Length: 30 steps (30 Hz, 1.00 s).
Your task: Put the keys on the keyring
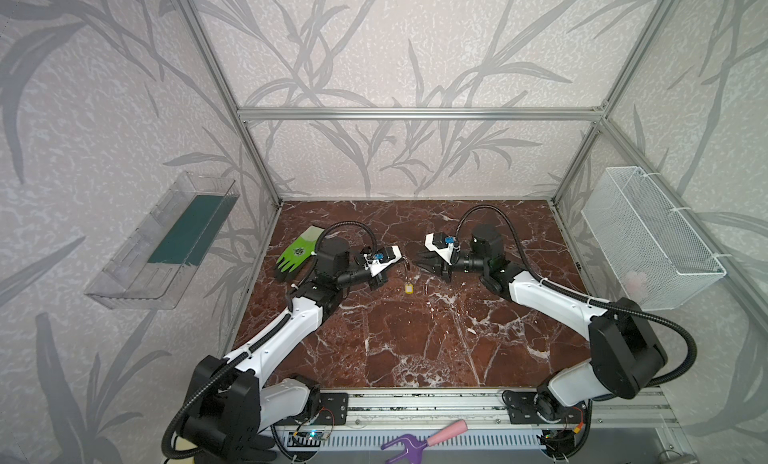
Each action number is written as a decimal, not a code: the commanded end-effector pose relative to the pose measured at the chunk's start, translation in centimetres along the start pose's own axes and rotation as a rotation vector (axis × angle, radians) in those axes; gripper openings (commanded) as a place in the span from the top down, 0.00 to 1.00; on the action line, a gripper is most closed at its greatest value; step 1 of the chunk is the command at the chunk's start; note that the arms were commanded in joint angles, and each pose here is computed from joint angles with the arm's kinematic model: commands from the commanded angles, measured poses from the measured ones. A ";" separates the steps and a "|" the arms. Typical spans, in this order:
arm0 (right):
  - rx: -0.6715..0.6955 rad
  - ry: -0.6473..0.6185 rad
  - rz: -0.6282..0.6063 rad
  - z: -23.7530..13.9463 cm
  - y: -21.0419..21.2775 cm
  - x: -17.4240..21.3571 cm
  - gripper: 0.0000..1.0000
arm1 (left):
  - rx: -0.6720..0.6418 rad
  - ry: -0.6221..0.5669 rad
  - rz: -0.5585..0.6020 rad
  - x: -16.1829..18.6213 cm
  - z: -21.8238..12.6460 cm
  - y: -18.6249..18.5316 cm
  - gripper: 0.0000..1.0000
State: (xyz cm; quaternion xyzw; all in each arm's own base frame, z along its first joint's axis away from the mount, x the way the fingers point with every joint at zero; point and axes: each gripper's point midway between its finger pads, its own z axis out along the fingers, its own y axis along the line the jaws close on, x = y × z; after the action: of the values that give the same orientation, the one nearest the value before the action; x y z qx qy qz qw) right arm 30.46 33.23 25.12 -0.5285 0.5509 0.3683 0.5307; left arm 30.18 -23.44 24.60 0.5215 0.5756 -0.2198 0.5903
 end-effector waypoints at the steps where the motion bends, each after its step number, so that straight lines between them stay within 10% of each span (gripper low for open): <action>1: -0.051 -0.070 -0.055 0.5 0.1 -2.2 0.76 | 0.003 -0.081 0.039 -2.8 -0.1 0.8 1.00; 25: -0.103 -0.048 -0.028 1.6 0.4 -1.4 1.00 | -0.026 -0.054 0.062 -2.4 0.3 1.3 1.00; 30: -0.059 0.065 -0.015 1.2 -0.2 -0.3 1.00 | -0.065 0.071 0.149 -1.1 0.5 1.5 0.86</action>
State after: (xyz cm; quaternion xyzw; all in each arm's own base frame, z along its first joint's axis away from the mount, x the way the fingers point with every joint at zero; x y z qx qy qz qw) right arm 30.74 34.59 24.80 -0.5523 0.5371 0.3823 0.5103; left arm 30.62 -23.97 24.79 0.5321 0.5737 -0.1959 0.5911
